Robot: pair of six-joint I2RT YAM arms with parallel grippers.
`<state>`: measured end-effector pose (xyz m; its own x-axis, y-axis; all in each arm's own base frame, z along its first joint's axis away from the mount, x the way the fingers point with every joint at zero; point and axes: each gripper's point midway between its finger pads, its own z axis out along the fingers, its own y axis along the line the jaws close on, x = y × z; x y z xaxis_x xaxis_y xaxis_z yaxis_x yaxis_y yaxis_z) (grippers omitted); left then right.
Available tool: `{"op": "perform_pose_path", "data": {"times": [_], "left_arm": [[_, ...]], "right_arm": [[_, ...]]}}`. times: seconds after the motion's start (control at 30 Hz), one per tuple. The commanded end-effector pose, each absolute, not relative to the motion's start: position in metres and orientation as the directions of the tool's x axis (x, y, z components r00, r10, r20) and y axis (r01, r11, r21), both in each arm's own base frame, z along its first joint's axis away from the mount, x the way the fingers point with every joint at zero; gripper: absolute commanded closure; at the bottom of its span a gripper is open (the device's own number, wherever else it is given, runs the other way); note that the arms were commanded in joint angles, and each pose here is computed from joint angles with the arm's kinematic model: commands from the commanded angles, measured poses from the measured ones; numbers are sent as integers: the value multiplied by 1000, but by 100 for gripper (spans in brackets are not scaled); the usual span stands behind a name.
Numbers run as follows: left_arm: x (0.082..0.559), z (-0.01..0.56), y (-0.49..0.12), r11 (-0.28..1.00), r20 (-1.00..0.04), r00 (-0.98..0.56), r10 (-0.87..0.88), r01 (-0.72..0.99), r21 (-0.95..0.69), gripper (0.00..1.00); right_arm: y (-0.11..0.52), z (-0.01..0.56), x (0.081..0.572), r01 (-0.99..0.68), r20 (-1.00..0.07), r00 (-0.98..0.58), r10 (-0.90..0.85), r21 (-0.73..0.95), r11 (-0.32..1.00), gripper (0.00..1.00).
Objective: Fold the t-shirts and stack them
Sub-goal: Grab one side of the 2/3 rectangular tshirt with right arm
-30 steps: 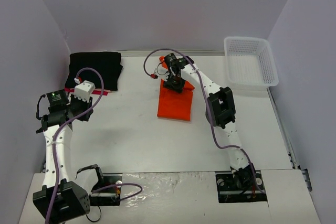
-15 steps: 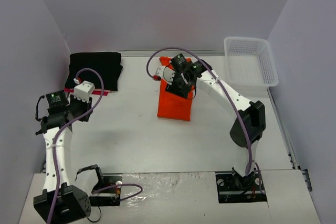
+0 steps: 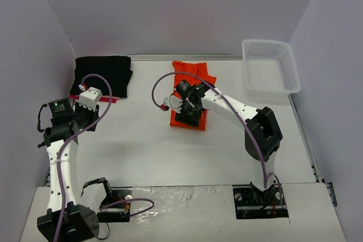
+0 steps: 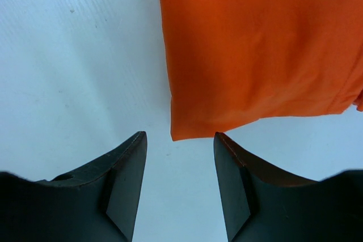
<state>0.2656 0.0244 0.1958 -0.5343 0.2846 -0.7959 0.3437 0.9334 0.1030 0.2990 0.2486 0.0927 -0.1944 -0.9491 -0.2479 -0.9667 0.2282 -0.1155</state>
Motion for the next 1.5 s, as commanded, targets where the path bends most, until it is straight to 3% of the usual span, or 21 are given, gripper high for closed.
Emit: {"op": "perform_pose_path", "data": {"times": [0.0,0.37,0.67,0.73,0.83,0.87,1.1,1.47], "left_arm": [[268,206,24,926,-815,-495,302,355,128,83],[267,202,25,926,-808,-503,306,354,131,83],[269,200,26,925,-805,-506,310,357,131,83],[268,199,25,925,-806,-505,309,358,130,83],[267,201,25,925,-808,-502,310,357,133,83],[268,201,25,924,-809,-500,310,358,133,83],[269,206,24,922,-816,-486,312,364,135,83],[267,218,19,918,-837,-451,311,369,142,84]], "right_arm": [[253,71,296,-971,-224,-213,-951,-61,232,54],[263,35,300,-977,-186,-206,-961,-12,211,53],[258,5,308,-968,-129,-220,-967,-93,232,53],[256,1,309,-964,-116,-226,-967,-114,239,59],[253,-4,307,-961,-103,-237,-966,-124,249,95],[253,-3,307,-960,-105,-239,-965,-126,252,100],[250,33,280,-967,-126,-215,-968,-113,229,100],[263,96,179,-992,-194,-109,-975,84,94,100]]}}
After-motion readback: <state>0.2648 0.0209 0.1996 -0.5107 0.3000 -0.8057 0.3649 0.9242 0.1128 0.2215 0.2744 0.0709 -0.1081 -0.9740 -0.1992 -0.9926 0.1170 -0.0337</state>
